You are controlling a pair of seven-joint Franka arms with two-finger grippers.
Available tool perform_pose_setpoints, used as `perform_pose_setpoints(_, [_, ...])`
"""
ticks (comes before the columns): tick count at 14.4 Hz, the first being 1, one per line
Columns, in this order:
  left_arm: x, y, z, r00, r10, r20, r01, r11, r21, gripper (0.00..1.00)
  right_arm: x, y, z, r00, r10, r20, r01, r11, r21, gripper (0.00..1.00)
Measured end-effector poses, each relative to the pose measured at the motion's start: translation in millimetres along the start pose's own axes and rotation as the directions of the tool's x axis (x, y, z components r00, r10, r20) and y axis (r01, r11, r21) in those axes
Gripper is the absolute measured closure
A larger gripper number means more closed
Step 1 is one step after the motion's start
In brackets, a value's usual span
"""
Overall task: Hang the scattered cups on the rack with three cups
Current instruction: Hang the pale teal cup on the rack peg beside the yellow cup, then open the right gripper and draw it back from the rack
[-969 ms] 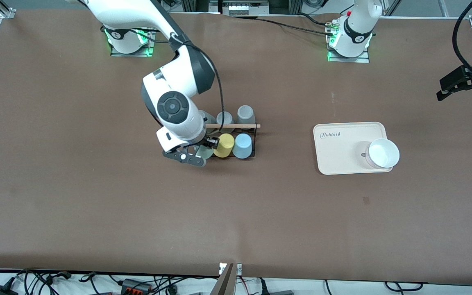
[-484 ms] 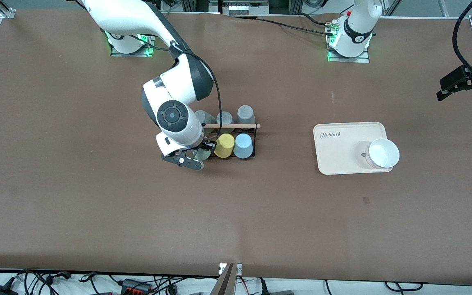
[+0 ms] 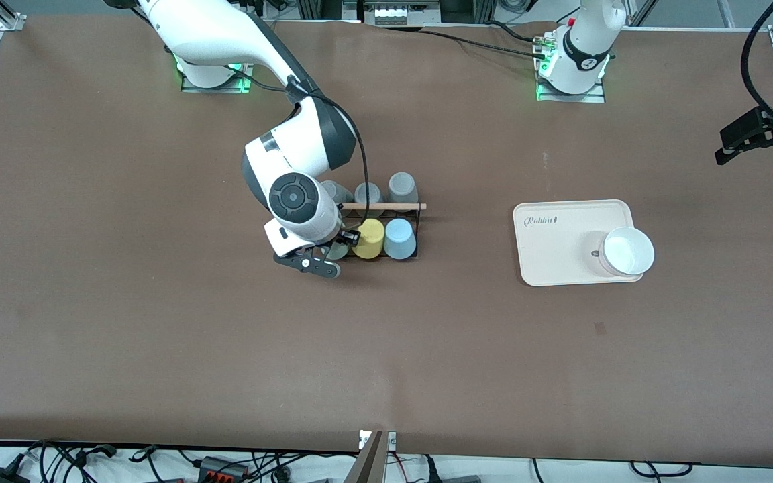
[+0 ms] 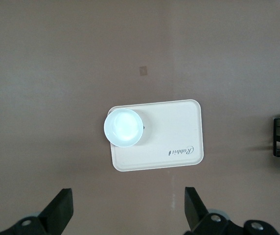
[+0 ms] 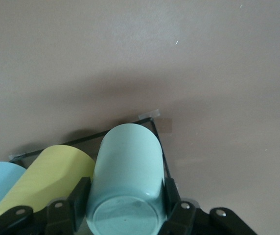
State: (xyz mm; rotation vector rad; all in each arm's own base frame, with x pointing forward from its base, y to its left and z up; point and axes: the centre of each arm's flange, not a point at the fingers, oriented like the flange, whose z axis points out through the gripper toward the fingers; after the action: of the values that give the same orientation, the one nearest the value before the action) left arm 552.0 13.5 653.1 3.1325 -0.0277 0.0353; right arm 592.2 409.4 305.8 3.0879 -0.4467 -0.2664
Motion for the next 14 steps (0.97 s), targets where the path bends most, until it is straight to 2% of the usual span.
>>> perform_pose_setpoints(4, [0, 0, 0, 1.000, 0.000, 0.000, 0.000, 1.000, 0.000, 0.00, 0, 0, 0, 1.000, 0.001, 0.005, -0.001, 1.000, 0.003, 0.35])
perform_pose_setpoints(6, [0, 0, 0, 1.000, 0.000, 0.000, 0.000, 1.000, 0.000, 0.00, 1, 2, 1, 1.000, 0.004, 0.010, -0.004, 1.000, -0.002, 0.23])
perform_pose_setpoints(8, [0, 0, 0, 1.000, 0.000, 0.000, 0.000, 1.000, 0.000, 0.00, 2, 5, -4, 1.000, 0.007, 0.020, -0.006, 1.000, -0.015, 0.03])
perform_pose_setpoints(9, [0, 0, 0, 1.000, 0.000, 0.000, 0.000, 1.000, 0.000, 0.00, 5, 6, -15, 1.000, 0.010, 0.013, -0.010, 1.000, -0.011, 0.00])
perform_pose_setpoints(11, [0, 0, 0, 1.000, 0.000, 0.000, 0.000, 1.000, 0.000, 0.00, 18, 17, -51, 0.999, 0.032, -0.008, -0.032, 0.999, 0.002, 0.00])
perform_pose_setpoints(14, [0, 0, 0, 1.000, 0.000, 0.000, 0.000, 1.000, 0.000, 0.00, 53, 55, -110, 0.997, 0.040, -0.070, -0.040, 0.999, 0.008, 0.00])
